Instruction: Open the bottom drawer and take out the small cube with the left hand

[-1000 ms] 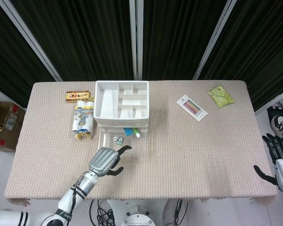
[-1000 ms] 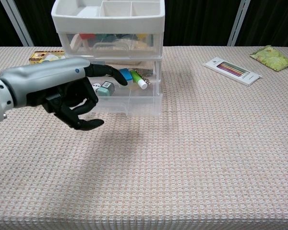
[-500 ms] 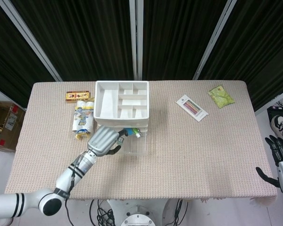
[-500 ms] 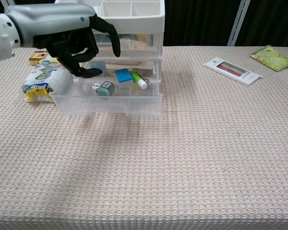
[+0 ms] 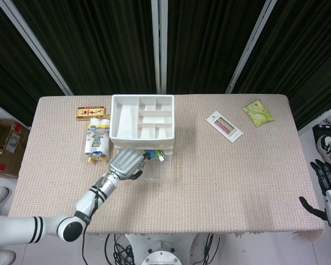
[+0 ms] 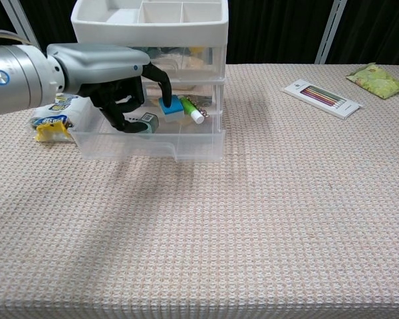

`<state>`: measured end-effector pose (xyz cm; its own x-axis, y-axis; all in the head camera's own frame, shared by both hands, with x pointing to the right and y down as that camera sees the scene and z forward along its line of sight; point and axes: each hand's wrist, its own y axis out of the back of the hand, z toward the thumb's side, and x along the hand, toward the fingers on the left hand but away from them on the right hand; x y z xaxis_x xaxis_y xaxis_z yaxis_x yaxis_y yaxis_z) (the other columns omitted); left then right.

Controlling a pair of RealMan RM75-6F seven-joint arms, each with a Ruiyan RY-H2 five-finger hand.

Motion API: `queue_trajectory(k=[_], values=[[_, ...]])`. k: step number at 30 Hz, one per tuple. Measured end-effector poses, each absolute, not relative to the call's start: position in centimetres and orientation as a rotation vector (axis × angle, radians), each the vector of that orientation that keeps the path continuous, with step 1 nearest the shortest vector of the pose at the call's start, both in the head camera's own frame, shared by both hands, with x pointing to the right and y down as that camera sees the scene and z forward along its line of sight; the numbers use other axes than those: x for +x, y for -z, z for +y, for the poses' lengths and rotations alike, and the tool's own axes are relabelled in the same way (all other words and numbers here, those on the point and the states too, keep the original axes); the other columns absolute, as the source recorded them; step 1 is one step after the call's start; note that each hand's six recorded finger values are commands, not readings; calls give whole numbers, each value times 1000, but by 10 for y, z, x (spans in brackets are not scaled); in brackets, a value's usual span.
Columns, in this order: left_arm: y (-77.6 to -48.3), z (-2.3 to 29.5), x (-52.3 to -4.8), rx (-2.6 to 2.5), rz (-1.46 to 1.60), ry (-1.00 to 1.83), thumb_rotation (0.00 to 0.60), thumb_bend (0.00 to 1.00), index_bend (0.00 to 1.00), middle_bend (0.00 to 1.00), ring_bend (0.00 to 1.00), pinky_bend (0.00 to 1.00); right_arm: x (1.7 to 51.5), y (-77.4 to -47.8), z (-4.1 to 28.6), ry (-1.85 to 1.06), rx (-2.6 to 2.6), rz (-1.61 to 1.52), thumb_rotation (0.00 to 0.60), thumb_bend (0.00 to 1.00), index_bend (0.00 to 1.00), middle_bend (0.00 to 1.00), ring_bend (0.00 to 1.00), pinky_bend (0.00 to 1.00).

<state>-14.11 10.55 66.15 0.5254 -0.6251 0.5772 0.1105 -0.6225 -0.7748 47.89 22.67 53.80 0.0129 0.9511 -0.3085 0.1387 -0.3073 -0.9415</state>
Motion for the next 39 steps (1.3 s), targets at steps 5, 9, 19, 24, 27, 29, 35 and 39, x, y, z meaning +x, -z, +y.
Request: queue_trajectory(k=[5,9,19,24,27,29,35,39], values=[[-670,106,-140,-1939,397,1184,600,314,315,849,902,1000,481,-538,227,-1383,-1539,-1158,600,135,0,51,0,30],[-675,105,-140,-1927,384,1209,600,312,323,848,902,1000,482,-538,227,-1387,-1537,-1160,600,135,0,51,0,31],[-680,101,-140,-1909,389,1221,600,294,384,849,902,1000,483,-540,225,-1395,-1538,-1160,600,134,0,51,0,31],[-679,101,-139,-1924,407,1215,600,297,472,851,903,1000,483,-540,225,-1397,-1539,-1159,600,135,0,51,0,30],[-676,100,-139,-1926,420,1200,600,323,513,852,904,1000,483,-541,224,-1397,-1541,-1157,600,135,0,52,0,31],[-671,99,-139,-1917,433,1184,600,336,521,852,904,1000,483,-541,224,-1395,-1542,-1158,600,135,0,53,0,31],[-644,97,-142,-1879,504,1096,600,334,521,851,903,1000,482,-540,224,-1386,-1544,-1156,600,135,0,54,0,31],[-623,104,-137,-1845,526,986,600,333,521,847,901,1000,480,-542,223,-1381,-1552,-1153,600,134,0,54,0,31]])
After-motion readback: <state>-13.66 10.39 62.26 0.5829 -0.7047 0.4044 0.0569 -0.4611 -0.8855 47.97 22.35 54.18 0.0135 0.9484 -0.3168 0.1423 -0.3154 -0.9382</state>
